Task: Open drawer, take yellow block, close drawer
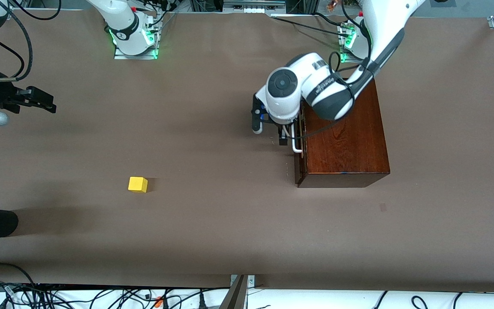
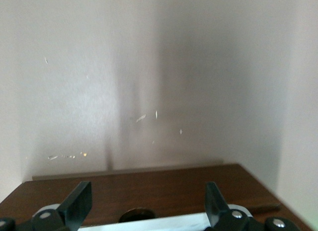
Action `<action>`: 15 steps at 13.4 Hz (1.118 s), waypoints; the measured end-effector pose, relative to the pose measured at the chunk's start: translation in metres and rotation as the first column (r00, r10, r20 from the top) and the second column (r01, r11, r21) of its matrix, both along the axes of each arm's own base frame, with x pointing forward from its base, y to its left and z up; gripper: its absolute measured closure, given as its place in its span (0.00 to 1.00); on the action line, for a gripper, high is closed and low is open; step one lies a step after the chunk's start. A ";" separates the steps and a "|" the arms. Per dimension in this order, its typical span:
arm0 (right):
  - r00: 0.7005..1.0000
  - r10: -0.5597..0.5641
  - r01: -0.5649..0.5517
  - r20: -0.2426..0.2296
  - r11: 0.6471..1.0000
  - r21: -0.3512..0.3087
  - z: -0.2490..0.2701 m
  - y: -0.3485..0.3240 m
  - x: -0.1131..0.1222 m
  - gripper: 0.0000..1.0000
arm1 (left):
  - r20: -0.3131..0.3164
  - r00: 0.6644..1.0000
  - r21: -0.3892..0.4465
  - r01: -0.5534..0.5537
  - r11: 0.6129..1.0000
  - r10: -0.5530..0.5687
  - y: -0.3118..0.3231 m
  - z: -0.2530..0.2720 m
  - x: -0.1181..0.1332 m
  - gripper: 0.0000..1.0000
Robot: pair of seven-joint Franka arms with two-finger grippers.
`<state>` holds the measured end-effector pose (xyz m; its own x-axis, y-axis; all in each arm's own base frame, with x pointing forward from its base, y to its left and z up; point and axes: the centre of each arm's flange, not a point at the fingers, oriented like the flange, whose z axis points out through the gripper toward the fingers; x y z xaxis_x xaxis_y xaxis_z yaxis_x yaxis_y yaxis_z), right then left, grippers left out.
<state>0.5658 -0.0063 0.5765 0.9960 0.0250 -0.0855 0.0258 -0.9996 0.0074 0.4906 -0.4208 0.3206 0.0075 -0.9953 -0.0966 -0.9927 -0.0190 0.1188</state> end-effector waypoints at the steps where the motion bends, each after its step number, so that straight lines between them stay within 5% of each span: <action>1: 1.000 0.000 0.000 0.000 1.000 0.000 0.000 0.000 0.000 0.00 | 0.007 1.000 -0.009 -0.029 1.000 0.029 -0.009 0.008 -0.007 0.00; 4: 1.000 -0.001 0.001 0.001 1.000 -0.001 0.000 -0.001 0.000 0.00 | -0.010 0.984 -0.040 -0.177 0.983 0.177 -0.017 0.029 -0.012 0.00; 7: 1.000 -0.002 0.002 0.014 1.000 -0.003 0.001 -0.002 0.002 0.00 | -0.026 0.934 -0.052 -0.358 0.932 0.357 0.015 0.060 0.014 0.00; 10: 0.999 -0.016 0.016 0.032 1.000 -0.004 0.002 -0.002 0.004 0.00 | -0.044 0.843 0.018 -0.536 0.844 0.537 0.067 0.101 0.045 0.00; 15: 0.998 -0.037 0.037 0.044 0.999 -0.005 0.003 -0.001 0.005 0.00 | 0.018 0.652 0.105 -0.755 0.648 0.758 0.139 0.193 0.073 0.00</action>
<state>0.5706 -0.0077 0.5792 0.9990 -0.0123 -0.0419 -0.0117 -0.9998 0.0134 0.5634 -0.2817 0.5134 0.7495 -0.6309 -0.2006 -0.6254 -0.7742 0.0980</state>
